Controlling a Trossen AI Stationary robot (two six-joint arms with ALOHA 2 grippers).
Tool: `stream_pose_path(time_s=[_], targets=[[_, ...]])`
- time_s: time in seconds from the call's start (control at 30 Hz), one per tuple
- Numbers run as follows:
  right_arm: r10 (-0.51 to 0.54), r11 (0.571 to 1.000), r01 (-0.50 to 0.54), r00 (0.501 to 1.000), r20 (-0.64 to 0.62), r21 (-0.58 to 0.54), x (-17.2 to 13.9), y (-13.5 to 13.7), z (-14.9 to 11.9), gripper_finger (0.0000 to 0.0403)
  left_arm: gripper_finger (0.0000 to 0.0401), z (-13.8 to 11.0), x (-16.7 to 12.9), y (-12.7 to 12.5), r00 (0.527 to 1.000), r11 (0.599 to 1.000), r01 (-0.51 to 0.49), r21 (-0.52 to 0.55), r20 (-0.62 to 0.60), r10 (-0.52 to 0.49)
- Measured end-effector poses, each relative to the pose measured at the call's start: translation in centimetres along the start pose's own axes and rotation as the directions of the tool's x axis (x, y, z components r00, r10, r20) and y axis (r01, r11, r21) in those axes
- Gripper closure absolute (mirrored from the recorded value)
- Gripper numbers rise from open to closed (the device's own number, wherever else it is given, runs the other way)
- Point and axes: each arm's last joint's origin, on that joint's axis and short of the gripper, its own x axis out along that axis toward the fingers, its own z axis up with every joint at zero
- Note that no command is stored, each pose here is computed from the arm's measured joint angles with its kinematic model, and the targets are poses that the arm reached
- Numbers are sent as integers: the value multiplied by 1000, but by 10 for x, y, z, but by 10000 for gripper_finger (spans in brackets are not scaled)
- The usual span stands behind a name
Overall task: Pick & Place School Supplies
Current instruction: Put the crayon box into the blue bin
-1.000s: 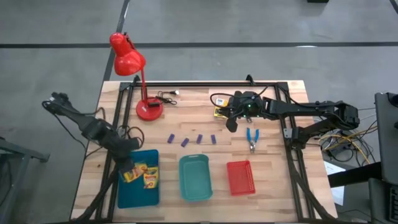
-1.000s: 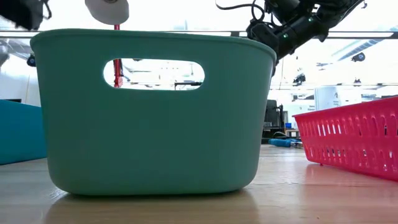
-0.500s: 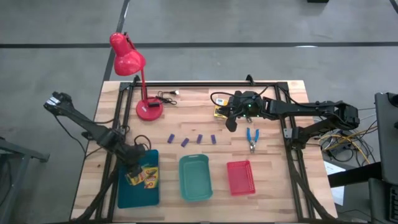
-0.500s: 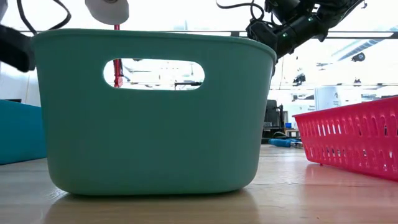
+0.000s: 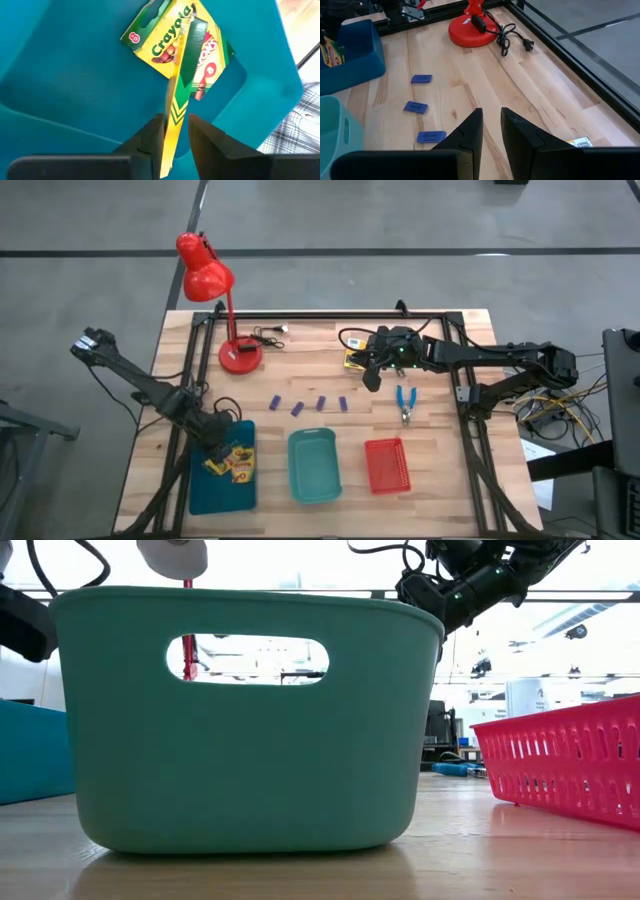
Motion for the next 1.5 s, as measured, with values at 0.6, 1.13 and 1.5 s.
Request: stream_pose_path(time_s=[0.6, 1.13, 1.5], targets=[[0, 1000, 0, 1000, 2, -16, 0, 0, 0, 335, 270, -2, -13, -6, 1000, 994, -26, 106, 1, 26], [-3, 1000, 3, 1000, 24, -6, 0, 0, 2, 335, 270, 20, -77, -51, 844, 971, 45, 235, 510, -163], [-5, 996, 3, 1000, 21, 85, 0, 0, 2, 335, 271, 74, -100, -66, 327, 959, -19, 283, 908, -262]])
